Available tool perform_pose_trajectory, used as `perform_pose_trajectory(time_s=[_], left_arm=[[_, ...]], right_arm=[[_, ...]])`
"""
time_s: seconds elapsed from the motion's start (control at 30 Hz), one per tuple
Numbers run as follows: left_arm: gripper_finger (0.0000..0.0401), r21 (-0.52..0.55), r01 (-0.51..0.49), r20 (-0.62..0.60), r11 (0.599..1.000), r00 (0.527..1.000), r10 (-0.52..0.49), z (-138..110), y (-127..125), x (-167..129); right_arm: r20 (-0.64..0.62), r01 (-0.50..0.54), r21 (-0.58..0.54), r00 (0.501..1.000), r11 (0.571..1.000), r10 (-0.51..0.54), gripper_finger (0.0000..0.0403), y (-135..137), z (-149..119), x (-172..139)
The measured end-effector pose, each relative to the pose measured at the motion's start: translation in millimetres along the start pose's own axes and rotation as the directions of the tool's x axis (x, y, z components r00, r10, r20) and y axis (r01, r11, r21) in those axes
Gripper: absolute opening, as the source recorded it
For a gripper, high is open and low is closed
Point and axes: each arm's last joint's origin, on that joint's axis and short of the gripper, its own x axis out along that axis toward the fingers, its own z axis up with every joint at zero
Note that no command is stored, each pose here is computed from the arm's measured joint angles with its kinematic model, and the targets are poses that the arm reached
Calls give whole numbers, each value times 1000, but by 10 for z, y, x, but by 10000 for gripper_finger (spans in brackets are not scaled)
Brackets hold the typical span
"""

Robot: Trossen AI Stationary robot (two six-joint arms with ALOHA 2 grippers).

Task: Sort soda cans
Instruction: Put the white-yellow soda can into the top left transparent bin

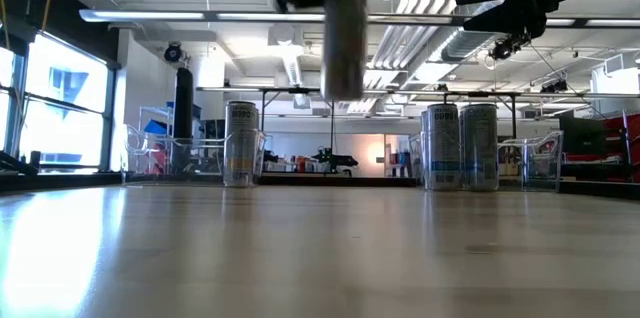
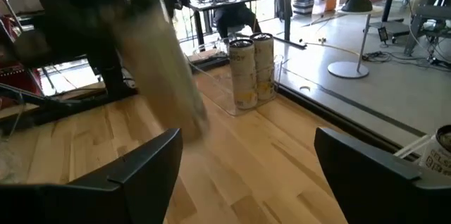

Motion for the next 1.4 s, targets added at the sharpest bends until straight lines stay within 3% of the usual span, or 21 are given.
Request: perform_pose_trajectory(time_s=[0.13, 0.27, 0.37, 0.53, 0.8, 0.97, 1.27, 1.4], left_arm=[[239, 21, -121, -25, 992, 992, 122, 341, 429, -459], [239, 49, -356, -79, 933, 930, 359, 457, 898, -824], [239, 39, -505, -114, 862, 855, 506, 394, 1218, -983], [239, -25, -673, -156, 739, 733, 662, 20, 1659, -1146], [239, -196, -760, -159, 620, 649, 744, -748, 2044, -1219], [239, -216, -740, -204, 637, 672, 712, -1025, 2149, -1130], [239, -172, -763, -323, 623, 641, 696, -1498, 2245, -876], [239, -181, -781, -330, 598, 621, 711, -1589, 2265, -816]], right_arm=[[-18, 5, 4, 1000, 1000, -5, 318, -7, -22, 0], [-22, 7, 9, 1000, 1000, -7, 318, -8, -27, 0], [-21, 7, 9, 1000, 1000, -7, 318, -8, -26, 0], [-21, 7, 13, 1000, 1000, -7, 318, -8, -26, 0], [-21, 8, 8, 1000, 1000, -7, 318, -8, -26, 0], [-11, 20, 12, 1000, 1000, -20, 318, -10, -18, 0], [-10, 18, 24, 1000, 1000, -18, 318, -9, -16, 0], [-10, 18, 23, 1000, 1000, -18, 318, -9, -16, 0]])
